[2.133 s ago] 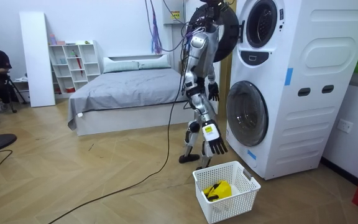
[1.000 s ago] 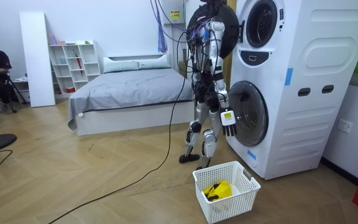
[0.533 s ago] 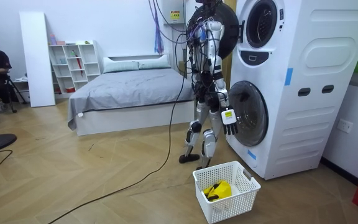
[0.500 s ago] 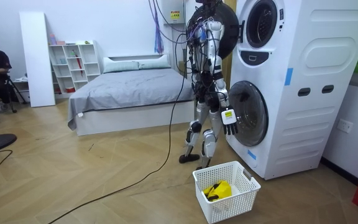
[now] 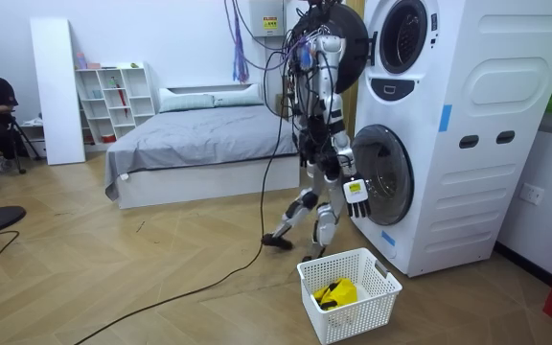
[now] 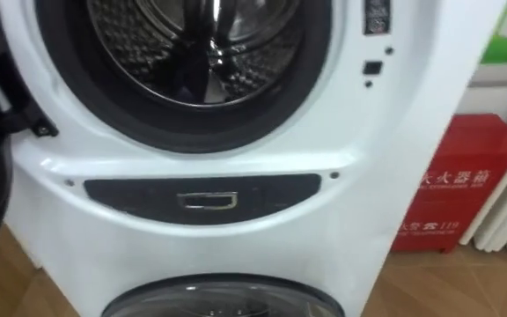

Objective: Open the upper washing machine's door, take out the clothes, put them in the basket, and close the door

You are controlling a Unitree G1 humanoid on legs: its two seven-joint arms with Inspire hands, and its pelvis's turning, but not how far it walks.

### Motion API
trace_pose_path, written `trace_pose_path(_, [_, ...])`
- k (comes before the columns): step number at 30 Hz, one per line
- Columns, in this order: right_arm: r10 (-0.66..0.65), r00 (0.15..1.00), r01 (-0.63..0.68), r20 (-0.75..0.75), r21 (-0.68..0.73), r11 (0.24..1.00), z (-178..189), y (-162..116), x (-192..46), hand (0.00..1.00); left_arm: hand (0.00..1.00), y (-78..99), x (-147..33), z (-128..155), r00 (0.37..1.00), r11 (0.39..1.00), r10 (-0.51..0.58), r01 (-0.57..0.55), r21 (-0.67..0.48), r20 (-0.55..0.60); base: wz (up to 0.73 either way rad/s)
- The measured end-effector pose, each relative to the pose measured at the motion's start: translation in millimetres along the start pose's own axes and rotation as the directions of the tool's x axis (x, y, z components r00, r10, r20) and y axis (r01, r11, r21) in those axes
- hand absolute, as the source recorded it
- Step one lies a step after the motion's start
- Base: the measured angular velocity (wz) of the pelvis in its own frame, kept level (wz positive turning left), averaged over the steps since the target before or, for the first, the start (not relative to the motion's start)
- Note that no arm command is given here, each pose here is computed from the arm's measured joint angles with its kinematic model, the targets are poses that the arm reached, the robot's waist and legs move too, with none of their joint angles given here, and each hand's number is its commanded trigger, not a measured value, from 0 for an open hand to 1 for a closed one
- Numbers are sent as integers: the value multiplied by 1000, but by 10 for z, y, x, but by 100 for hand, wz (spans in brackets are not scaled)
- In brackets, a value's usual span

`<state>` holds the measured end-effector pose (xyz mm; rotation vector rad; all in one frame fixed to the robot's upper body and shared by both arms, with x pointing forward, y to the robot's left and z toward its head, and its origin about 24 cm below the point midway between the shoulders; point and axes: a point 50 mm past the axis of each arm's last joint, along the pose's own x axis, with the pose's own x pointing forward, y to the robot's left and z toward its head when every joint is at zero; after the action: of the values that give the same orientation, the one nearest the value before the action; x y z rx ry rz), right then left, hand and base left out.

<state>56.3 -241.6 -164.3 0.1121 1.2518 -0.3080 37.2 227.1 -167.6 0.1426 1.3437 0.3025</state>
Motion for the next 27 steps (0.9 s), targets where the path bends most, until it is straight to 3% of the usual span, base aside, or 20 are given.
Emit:
trace_pose_path(4, [-3,999,1,42,61,998,64,12,5,0,0,-74,19,364,993,1000,-18,16,18,120,18])
trace_pose_path(6, [-2,999,-2,50,72,997,88,35,9,0,0,-92,19,410,990,999,-24,18,44,137,-16])
trace_pose_path(10, [0,999,-3,51,58,998,110,59,15,0,0,-101,23,379,992,998,-40,34,50,123,-36])
trace_pose_path(15, [-24,999,19,23,170,985,79,-25,3,0,0,-102,21,177,997,997,-42,38,67,66,18])
trace_pose_path(21, [51,998,-52,20,66,996,99,115,19,0,0,67,29,150,998,1000,6,-8,26,69,-24])
trace_pose_path(27, [97,995,-97,0,-21,995,68,164,20,0,0,74,28,186,995,999,18,-14,-39,98,-38])
